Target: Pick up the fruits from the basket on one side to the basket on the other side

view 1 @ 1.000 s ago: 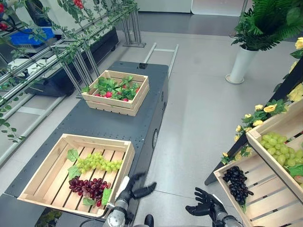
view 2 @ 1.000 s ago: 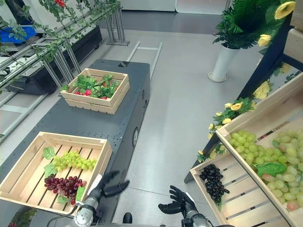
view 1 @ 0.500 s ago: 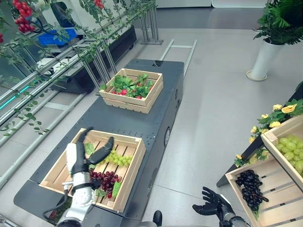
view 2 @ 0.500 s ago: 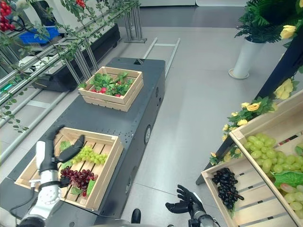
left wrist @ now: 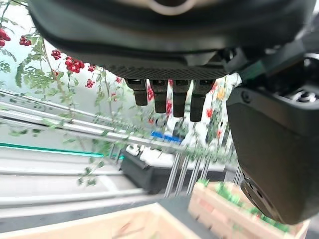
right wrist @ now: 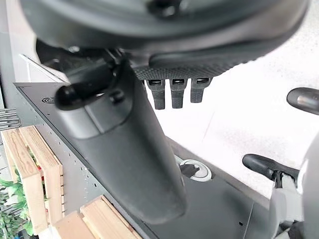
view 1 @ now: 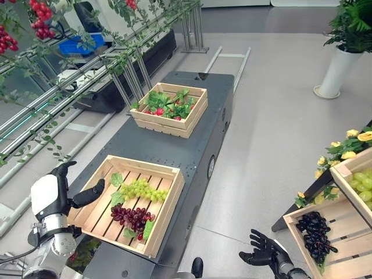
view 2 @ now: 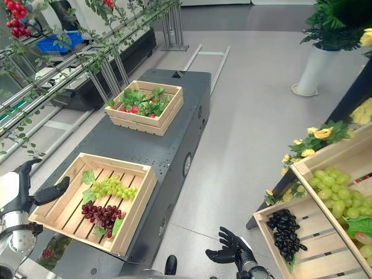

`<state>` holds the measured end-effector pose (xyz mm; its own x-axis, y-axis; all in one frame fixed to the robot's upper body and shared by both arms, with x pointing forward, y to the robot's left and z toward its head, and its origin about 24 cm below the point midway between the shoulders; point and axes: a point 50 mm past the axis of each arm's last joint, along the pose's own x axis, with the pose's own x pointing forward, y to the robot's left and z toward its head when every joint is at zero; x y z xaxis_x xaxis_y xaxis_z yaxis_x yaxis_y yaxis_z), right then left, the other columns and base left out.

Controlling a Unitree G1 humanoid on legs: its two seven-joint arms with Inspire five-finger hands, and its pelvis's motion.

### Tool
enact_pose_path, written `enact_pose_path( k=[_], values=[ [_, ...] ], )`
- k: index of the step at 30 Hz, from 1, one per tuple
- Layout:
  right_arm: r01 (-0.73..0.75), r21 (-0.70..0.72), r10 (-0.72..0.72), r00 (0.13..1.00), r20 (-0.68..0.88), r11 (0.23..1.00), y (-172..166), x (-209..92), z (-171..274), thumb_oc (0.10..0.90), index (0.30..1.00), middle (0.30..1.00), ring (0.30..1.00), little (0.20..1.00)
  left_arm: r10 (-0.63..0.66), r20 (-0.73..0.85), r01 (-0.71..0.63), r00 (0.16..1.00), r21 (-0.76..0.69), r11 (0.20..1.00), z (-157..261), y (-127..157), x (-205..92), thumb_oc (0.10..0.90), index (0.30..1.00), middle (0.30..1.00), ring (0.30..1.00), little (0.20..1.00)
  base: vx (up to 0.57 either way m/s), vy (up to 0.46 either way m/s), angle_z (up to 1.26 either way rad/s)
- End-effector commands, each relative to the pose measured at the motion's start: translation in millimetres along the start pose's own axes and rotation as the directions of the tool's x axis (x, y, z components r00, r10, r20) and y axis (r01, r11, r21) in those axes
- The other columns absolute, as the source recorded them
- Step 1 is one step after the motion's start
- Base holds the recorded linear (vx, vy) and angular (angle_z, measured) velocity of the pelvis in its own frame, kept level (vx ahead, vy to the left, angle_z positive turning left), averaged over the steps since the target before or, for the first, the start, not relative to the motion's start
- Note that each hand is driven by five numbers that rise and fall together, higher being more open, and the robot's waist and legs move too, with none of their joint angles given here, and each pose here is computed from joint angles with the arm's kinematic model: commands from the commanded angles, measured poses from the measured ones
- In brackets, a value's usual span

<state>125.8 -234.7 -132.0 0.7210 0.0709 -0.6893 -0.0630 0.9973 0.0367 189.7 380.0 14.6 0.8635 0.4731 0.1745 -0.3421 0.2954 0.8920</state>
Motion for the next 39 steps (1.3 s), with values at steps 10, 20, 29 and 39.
enact_pose_path(
  k=[10, 20, 29, 39],
  values=[
    [-0.112, -0.097, 0.144, 0.884, 0.445, 0.989, 6, 30, 131, 0.800, 0.900, 0.900, 0.900, 0.900, 0.430, 0.329, -0.502, 0.841, 0.178, 0.846, 63, 106, 92, 0.800, 0.900, 0.900, 0.900, 0.900, -0.16, 0.083, 0.22],
    [-0.058, -0.131, 0.114, 0.873, 0.473, 0.990, -14, 29, 156, 0.800, 0.900, 0.900, 0.900, 0.900, 0.330, 0.443, -0.499, 0.833, 0.347, 0.794, 80, 117, 109, 0.800, 0.900, 0.900, 0.900, 0.900, -0.01, 0.112, 0.00],
    [-0.064, -0.171, 0.139, 0.871, 0.471, 0.983, -19, 25, 161, 0.800, 0.900, 0.900, 0.900, 0.900, 0.285, 0.545, -0.570, 0.788, 0.474, 0.671, 100, 155, 122, 0.800, 0.900, 0.900, 0.900, 0.900, 0.02, 0.075, 0.04],
    [-0.054, -0.196, 0.136, 0.890, 0.435, 0.979, -29, 24, 163, 0.800, 0.900, 0.900, 0.900, 0.900, -0.072, 0.576, -0.487, 0.814, 0.745, 0.455, 142, 179, 137, 0.800, 0.900, 0.900, 0.900, 0.900, 0.01, 0.012, 0.03]
  ],
)
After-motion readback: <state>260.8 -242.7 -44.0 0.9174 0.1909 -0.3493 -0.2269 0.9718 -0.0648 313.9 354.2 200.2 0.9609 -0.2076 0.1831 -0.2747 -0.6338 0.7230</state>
